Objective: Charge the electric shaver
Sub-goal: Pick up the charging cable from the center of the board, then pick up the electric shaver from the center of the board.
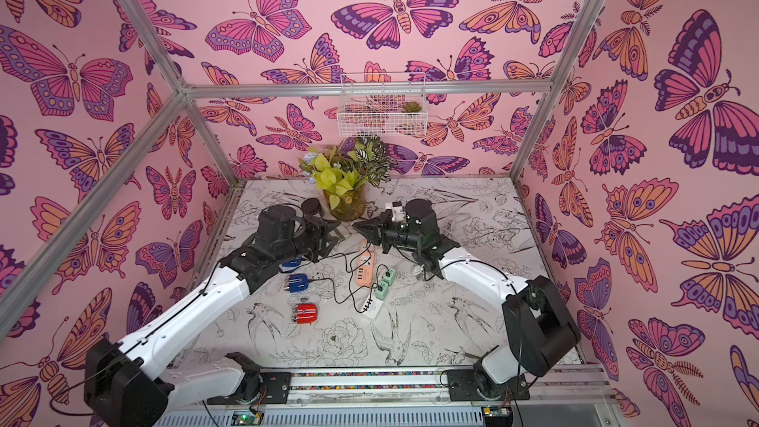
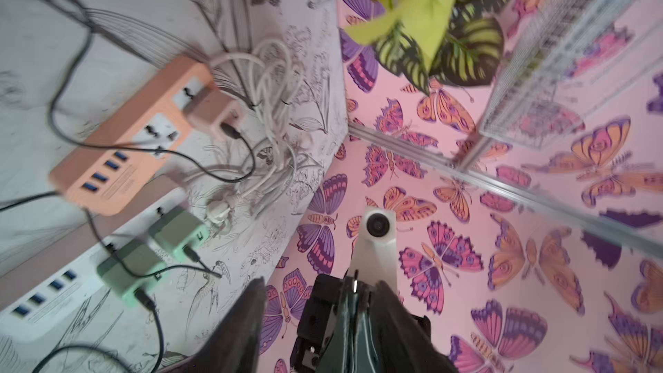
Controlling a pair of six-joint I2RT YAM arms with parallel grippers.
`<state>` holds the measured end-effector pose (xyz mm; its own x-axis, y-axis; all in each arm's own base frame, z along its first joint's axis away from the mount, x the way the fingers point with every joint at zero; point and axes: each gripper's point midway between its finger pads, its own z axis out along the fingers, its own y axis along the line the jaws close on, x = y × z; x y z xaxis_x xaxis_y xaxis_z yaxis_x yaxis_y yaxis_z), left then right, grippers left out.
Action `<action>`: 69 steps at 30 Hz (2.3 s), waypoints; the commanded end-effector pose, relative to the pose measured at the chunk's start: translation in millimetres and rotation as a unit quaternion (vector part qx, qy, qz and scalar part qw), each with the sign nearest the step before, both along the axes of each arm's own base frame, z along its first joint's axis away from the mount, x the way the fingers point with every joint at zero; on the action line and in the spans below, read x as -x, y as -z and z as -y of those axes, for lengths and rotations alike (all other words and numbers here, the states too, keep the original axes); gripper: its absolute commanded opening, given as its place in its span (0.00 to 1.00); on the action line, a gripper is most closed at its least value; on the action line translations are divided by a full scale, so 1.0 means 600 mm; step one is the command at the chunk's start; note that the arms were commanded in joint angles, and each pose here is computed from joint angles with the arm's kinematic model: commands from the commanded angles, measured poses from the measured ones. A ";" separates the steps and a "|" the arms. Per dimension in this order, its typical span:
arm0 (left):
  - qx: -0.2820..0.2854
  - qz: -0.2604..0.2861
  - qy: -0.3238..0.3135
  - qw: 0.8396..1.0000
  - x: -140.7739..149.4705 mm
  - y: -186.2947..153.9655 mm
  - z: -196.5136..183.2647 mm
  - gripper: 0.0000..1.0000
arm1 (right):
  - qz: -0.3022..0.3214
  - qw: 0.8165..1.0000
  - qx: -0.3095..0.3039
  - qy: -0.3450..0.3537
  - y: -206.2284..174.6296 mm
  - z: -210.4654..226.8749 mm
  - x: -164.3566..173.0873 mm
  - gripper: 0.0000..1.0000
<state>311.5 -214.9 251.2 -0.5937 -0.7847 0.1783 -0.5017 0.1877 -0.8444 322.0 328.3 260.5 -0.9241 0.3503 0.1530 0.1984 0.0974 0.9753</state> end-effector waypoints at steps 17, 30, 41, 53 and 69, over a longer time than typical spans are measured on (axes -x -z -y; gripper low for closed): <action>-0.123 -0.341 -0.179 0.915 0.233 0.279 -0.178 0.75 | 0.159 0.957 0.082 -0.227 0.024 0.000 0.166 0.00; -0.143 -0.426 -0.218 0.866 0.219 0.372 -0.172 0.80 | 0.164 0.956 0.068 -0.234 0.005 -0.008 0.169 0.00; -0.189 -0.427 -0.223 0.856 0.220 0.428 -0.200 0.67 | 0.162 0.959 0.063 -0.223 0.000 -0.007 0.166 0.00; -0.194 -0.449 -0.194 0.851 0.236 0.439 -0.197 0.22 | 0.154 0.959 0.059 -0.229 0.022 -0.008 0.169 0.00; -0.129 -0.287 0.007 0.949 0.129 0.201 -0.109 0.00 | 0.168 0.948 0.061 -0.265 0.078 -0.052 0.193 0.00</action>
<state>243.4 -142.4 124.1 -0.3670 -0.9019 0.2279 -0.8906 0.2699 -0.3662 204.1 352.9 213.7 -0.9742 -0.1771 -0.1399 -0.1794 0.2316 0.9561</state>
